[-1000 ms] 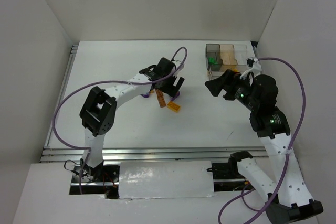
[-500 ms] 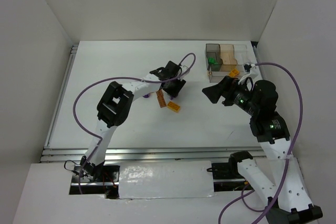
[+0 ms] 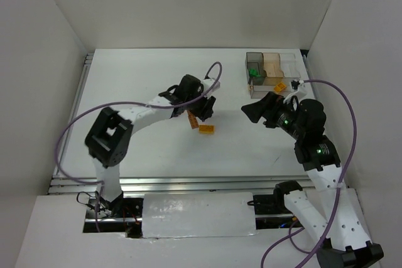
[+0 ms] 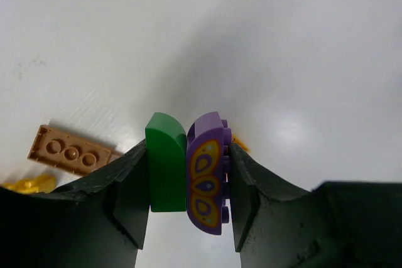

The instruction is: Sort the legos into containers by color

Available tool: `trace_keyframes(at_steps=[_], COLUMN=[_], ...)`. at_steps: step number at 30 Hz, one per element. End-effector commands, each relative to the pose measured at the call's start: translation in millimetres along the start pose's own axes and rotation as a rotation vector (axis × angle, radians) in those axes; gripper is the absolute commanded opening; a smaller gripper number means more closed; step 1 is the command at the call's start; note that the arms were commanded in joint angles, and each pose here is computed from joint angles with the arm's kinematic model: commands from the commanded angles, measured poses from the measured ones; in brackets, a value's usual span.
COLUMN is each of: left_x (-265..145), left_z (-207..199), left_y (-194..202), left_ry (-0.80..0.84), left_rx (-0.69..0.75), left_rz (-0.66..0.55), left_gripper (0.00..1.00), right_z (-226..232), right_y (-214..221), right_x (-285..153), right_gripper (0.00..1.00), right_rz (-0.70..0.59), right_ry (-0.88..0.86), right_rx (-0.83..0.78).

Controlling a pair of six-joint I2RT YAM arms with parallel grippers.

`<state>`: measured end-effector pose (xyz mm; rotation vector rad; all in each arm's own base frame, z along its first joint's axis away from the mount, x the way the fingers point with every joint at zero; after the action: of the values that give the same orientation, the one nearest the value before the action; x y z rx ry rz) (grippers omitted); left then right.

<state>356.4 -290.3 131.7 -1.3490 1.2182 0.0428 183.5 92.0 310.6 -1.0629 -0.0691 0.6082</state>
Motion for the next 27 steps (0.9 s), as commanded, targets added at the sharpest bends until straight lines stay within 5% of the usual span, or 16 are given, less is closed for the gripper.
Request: trace_keyframes(at_steps=[1, 7, 19, 27], left_x=[-78, -157, -196, -203], left_z=[-51, -106, -171, -174], left_y=[-60, -49, -22, -22], left_ry=[0.254, 0.349, 0.37, 0.357], left_rx=[0.173, 0.379, 0.556, 0.555], left_rz=[-0.354, -0.469, -0.435, -0.453], left_gripper=[0.0, 0.0, 0.0, 0.0], right_z=[12, 26, 76, 72], right_y=[-16, 6, 31, 56], right_x=[0, 8, -4, 3], right_gripper=[0.99, 0.94, 0.9, 0.66], right_rz=[-0.064, 0.05, 0.14, 0.203], right_ry=[-0.05, -0.246, -0.403, -0.36], right_rx=[0.014, 0.136, 0.13, 0.112])
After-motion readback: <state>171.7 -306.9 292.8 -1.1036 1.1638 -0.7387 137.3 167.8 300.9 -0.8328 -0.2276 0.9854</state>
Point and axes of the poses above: each gripper's point midway between its finger pads, its own x axis out along the fingers, its own z axis along the line the jaws close on, y = z × x, the point moved 7 cm from there along -x, back along the fingers, and after that the axes turned 9 degrees about -x, right-handed, at the moved point
